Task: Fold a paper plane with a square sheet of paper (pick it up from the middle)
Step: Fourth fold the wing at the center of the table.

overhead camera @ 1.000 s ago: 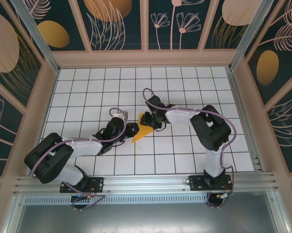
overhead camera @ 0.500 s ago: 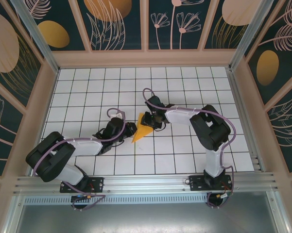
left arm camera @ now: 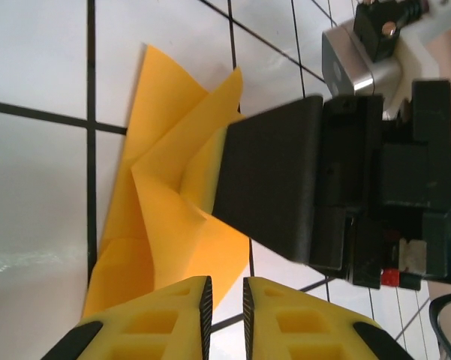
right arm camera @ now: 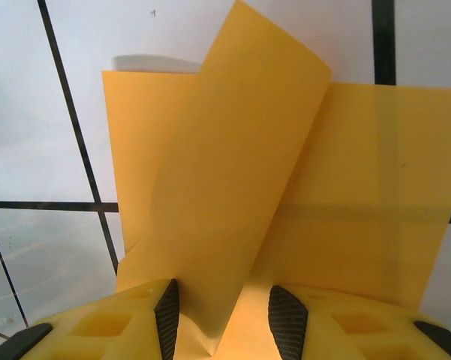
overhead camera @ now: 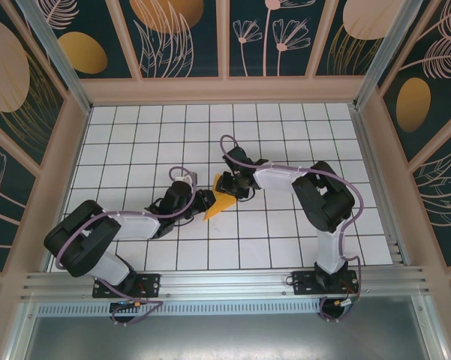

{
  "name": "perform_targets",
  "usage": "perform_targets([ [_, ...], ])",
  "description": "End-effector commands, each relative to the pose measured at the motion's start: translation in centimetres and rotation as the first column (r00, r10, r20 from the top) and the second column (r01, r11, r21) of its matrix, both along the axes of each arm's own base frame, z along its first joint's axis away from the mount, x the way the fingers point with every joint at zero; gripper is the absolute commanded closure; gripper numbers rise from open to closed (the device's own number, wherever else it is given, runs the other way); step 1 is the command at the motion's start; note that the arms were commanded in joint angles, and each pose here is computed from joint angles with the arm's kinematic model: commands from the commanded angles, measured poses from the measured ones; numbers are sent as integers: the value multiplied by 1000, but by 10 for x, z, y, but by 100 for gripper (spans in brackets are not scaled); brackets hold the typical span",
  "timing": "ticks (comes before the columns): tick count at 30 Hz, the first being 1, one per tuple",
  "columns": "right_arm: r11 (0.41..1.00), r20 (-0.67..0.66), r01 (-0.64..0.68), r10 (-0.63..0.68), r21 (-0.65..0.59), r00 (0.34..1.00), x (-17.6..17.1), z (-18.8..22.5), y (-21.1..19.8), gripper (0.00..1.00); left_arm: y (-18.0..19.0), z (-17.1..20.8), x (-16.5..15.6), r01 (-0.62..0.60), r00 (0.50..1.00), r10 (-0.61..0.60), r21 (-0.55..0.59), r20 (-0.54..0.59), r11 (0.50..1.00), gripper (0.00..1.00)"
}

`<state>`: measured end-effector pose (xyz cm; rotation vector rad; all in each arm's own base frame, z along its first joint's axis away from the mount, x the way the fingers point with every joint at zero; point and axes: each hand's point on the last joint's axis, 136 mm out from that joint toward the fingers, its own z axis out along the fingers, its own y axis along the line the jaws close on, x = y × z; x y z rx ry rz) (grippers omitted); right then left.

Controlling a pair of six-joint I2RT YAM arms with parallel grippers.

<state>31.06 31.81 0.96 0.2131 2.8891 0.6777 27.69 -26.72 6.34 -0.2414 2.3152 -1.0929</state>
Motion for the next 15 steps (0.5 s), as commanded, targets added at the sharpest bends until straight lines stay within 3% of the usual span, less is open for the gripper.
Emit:
perform_targets([
  [1, 955, -207, 23, -87, -296, 974, -49, -95, -66, 54, -13, 8, 1, 60, 998, -59, -37, 24, 998, 78],
  [9, 955, -226, 33, -104, -296, 969, -52, -99, -67, 51, -17, -9, 3, 78, 997, -78, 6, -16, 997, 78],
  [15, 954, -229, 35, -107, -299, 967, -52, -100, -69, 51, -4, -23, 7, 27, 999, -24, 84, -40, 996, 79],
])
